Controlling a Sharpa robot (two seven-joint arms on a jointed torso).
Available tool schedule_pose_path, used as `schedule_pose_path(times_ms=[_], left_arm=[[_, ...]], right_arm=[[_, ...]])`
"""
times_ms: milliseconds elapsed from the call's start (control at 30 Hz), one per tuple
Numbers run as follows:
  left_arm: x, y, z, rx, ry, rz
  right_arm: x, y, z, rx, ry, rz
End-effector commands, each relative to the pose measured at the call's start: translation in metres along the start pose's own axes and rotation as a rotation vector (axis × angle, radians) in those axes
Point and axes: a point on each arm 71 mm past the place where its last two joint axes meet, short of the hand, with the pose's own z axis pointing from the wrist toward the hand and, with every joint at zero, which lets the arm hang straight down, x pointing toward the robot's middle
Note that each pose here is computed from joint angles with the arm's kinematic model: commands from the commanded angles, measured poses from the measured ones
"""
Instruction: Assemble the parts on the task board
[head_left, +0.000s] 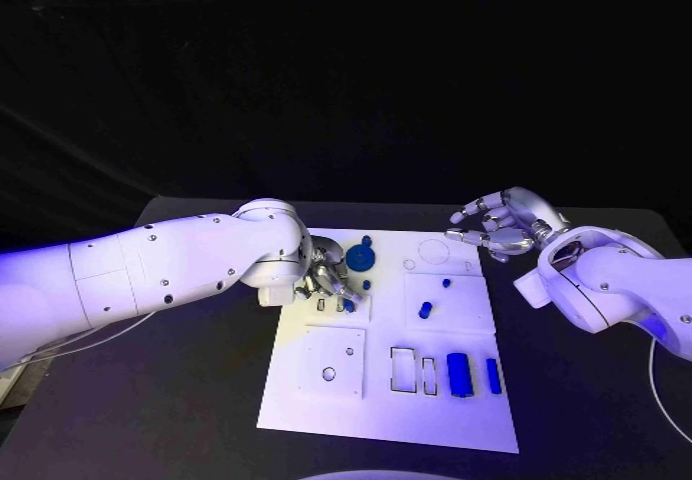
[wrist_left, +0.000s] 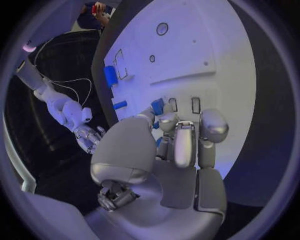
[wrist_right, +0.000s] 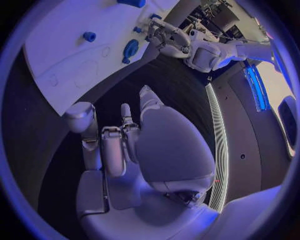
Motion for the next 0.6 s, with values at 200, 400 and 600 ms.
schedule_pose_path(times_ms=[200, 400, 600], left_arm=[[0.0021, -0.001, -0.0019, 0.026, 0.032, -0.093], [0.0013, 0.0019, -0.0051, 0.032, 0.037, -0.125], [0.0015, 0.0042, -0.0091, 0.035, 0.03, -0.133]], right_arm=[[0.0014, -0.0017, 0.0002, 0.015, 0.011, -0.014], [0.0011, -0.0026, 0.0004, 0.017, 0.01, -0.015], [0.001, -0.0031, 0.0005, 0.017, 0.01, -0.015]])
